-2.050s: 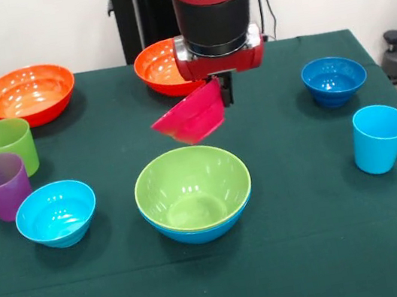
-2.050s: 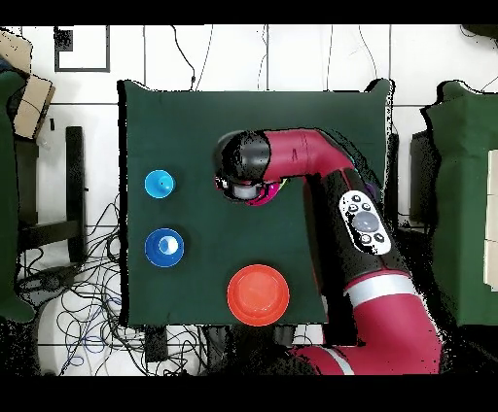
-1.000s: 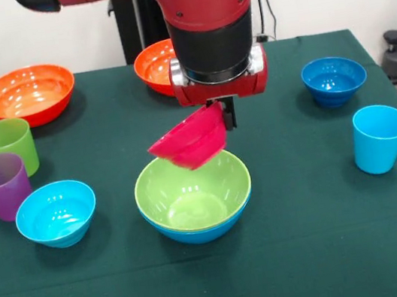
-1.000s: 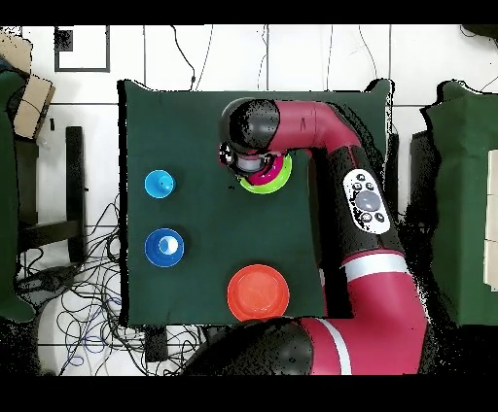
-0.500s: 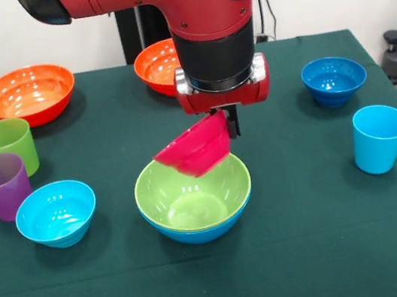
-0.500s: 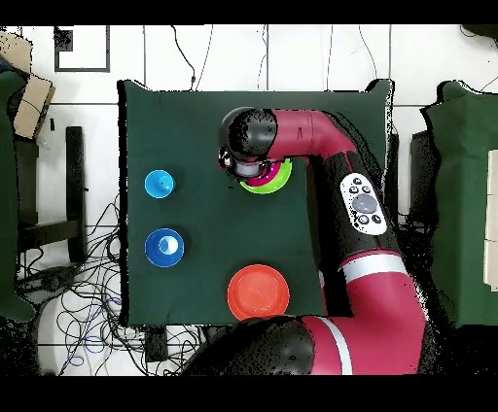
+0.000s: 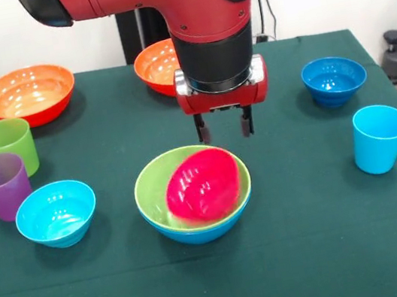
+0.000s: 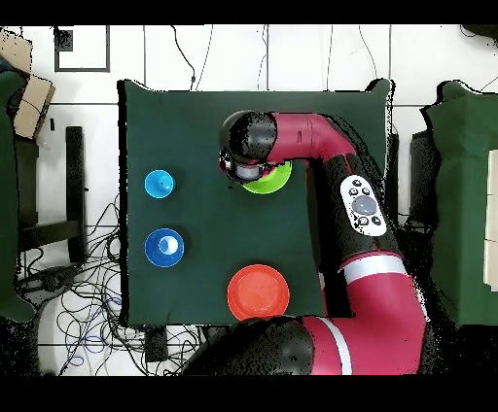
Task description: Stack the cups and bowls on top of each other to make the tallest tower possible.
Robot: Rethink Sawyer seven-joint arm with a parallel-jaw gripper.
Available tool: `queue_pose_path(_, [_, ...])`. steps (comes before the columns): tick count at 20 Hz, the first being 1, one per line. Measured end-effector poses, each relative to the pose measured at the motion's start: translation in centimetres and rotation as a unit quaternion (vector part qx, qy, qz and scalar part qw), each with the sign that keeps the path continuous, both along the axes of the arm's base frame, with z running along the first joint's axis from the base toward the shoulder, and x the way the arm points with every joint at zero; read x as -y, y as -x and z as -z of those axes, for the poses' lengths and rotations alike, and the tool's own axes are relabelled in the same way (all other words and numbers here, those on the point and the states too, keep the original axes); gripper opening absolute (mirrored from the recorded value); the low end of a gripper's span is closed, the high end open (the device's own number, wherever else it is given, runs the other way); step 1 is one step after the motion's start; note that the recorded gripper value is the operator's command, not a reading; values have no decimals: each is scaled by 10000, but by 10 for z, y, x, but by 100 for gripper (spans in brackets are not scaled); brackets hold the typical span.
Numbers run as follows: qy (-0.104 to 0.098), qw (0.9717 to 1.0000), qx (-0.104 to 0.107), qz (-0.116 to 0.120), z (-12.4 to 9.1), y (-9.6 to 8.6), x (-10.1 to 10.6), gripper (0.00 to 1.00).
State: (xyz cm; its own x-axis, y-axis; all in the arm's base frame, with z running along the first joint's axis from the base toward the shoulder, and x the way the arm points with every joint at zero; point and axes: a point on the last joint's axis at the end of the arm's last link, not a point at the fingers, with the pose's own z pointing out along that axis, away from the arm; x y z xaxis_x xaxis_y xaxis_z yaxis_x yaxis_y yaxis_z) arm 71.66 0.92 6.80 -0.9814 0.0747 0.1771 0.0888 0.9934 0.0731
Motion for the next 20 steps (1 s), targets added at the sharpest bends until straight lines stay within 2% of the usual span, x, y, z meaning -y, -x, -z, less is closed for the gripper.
queue_pose_path(10, [28,10000,-31,12,2,3,3,100])
queue_pose_path(20, [137,9999,-85,18,3,8,8,100])
